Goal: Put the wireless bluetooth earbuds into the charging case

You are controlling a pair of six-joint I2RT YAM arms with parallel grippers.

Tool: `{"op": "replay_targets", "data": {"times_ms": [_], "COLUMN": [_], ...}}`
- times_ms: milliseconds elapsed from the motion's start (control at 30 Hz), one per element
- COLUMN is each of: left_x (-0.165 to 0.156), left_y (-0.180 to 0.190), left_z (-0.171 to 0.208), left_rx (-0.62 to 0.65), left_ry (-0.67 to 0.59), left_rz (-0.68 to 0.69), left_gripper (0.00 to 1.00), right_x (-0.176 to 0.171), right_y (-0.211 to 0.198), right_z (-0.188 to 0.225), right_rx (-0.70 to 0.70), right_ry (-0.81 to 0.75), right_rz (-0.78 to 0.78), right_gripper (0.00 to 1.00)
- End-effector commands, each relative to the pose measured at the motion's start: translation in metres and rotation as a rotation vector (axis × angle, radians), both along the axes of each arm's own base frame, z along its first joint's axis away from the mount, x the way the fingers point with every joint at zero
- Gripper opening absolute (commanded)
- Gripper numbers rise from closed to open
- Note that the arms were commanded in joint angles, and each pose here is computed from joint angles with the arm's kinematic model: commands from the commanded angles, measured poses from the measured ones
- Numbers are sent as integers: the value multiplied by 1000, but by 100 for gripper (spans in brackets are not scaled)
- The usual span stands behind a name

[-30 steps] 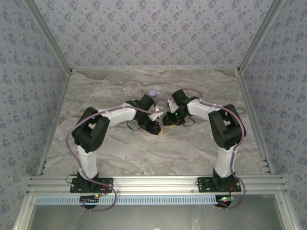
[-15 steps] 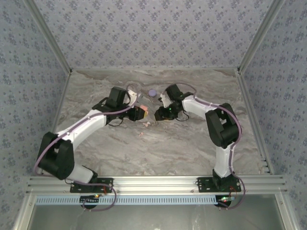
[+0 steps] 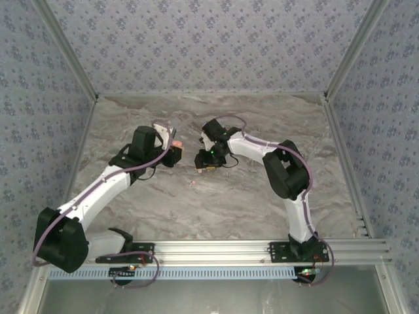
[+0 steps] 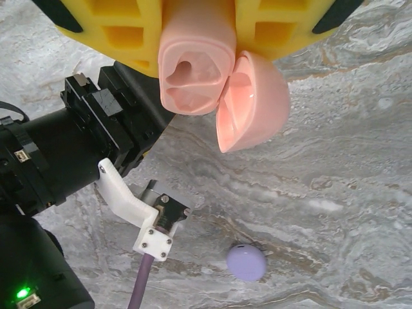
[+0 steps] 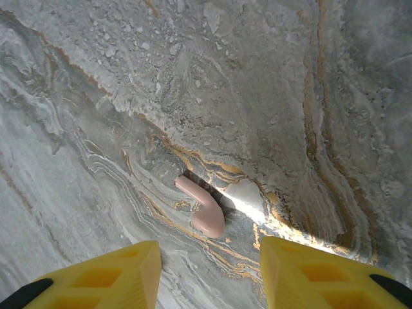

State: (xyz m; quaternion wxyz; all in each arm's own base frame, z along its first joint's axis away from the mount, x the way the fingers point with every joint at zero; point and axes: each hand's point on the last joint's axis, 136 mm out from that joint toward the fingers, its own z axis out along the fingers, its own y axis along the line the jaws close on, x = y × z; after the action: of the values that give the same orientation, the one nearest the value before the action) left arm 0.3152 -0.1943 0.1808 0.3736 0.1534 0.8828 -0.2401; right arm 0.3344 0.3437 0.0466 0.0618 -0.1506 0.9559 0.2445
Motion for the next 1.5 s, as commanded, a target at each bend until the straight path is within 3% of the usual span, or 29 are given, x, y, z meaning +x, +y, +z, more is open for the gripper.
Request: {"op": "replay_targets", "data": {"times_ms": [0,733,1200,1333,1467], "left_x": [5,1,-1,0,0], "left_y": [7,13,18,18,17], "left_z": [7,2,-2,-4,-6], "left_rx": [12,24,27,29,27], "left_ry": [-49,-49,-42,-37,-27], "left_rz": [33,40,55,55,54], "left_gripper": [10,10,10,10,10], "right_x": [-1,-7,-16,-15,-13], "right_y": [-4,1,1,-9,-27], "right_z": [-5,-32,-52,-50,-41], "right_rx": [-89,-267,-391,-423,-464], "right_ry": [19,12,-10,-33,-78], "right_rz": [-66,-72,-25,12,56], "right_gripper": [46,44,30,20,19]}}
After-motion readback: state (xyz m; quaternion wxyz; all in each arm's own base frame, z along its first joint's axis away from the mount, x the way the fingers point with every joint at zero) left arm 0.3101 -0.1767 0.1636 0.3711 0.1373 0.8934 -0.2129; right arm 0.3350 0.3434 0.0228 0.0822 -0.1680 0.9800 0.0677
